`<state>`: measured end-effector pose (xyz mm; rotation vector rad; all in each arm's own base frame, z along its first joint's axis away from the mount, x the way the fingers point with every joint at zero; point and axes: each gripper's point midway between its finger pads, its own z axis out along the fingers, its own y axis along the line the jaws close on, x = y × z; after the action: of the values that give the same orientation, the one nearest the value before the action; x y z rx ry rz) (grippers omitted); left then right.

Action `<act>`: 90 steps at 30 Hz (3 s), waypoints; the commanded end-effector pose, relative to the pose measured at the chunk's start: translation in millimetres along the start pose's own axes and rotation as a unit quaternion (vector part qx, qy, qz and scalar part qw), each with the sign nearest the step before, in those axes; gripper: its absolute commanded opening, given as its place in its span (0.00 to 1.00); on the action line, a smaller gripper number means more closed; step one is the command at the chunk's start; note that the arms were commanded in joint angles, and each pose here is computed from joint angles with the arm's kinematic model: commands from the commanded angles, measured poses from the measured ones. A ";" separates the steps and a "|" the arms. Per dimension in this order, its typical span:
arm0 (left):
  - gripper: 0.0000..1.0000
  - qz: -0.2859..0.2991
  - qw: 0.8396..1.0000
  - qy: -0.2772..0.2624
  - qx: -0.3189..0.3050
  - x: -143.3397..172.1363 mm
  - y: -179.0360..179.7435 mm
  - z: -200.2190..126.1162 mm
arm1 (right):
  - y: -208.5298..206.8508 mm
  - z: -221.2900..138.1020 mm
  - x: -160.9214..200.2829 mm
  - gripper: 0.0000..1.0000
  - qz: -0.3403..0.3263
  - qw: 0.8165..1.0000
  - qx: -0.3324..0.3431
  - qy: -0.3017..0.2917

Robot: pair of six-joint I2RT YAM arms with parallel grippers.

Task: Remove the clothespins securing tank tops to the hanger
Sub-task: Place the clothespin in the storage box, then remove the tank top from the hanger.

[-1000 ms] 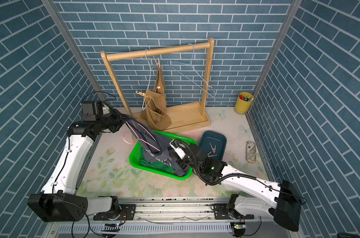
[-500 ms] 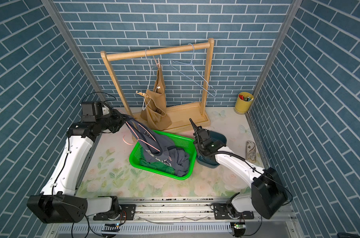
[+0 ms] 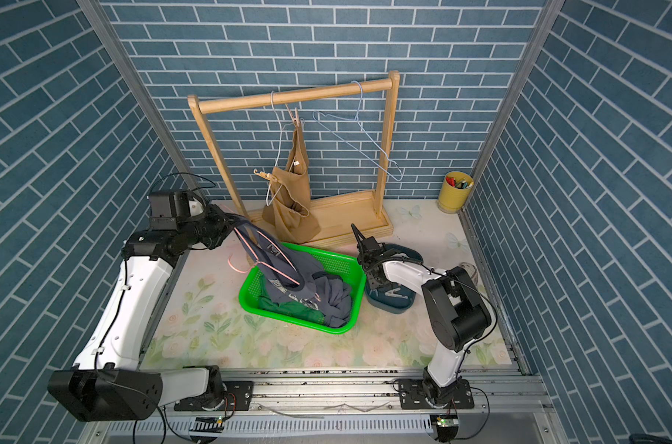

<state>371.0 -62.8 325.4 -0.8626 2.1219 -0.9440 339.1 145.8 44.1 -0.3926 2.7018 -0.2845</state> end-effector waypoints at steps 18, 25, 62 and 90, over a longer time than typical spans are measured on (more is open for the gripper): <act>0.00 0.009 1.000 -0.001 0.015 3.9 -1.9 -6.9 | -5.6 -91.5 -23.4 0.61 0.040 0.992 -0.064 -0.102; 0.00 0.012 1.000 -0.009 0.016 1.3 -4.8 -9.8 | 83.1 -206.6 -36.5 0.61 -0.044 0.945 -0.244 -0.213; 0.00 0.062 0.997 -0.034 0.011 1.3 -12.1 -31.7 | 205.1 -208.3 -20.5 0.21 -0.072 0.925 -0.337 -0.157; 0.00 0.098 0.990 -0.085 0.049 -6.5 -37.9 -70.0 | 219.1 -167.4 23.5 0.00 -0.065 0.930 -0.313 -0.181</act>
<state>332.5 -50.2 375.9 -0.6705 2.0121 -0.7964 193.9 378.4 139.9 -0.7930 2.3376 0.6180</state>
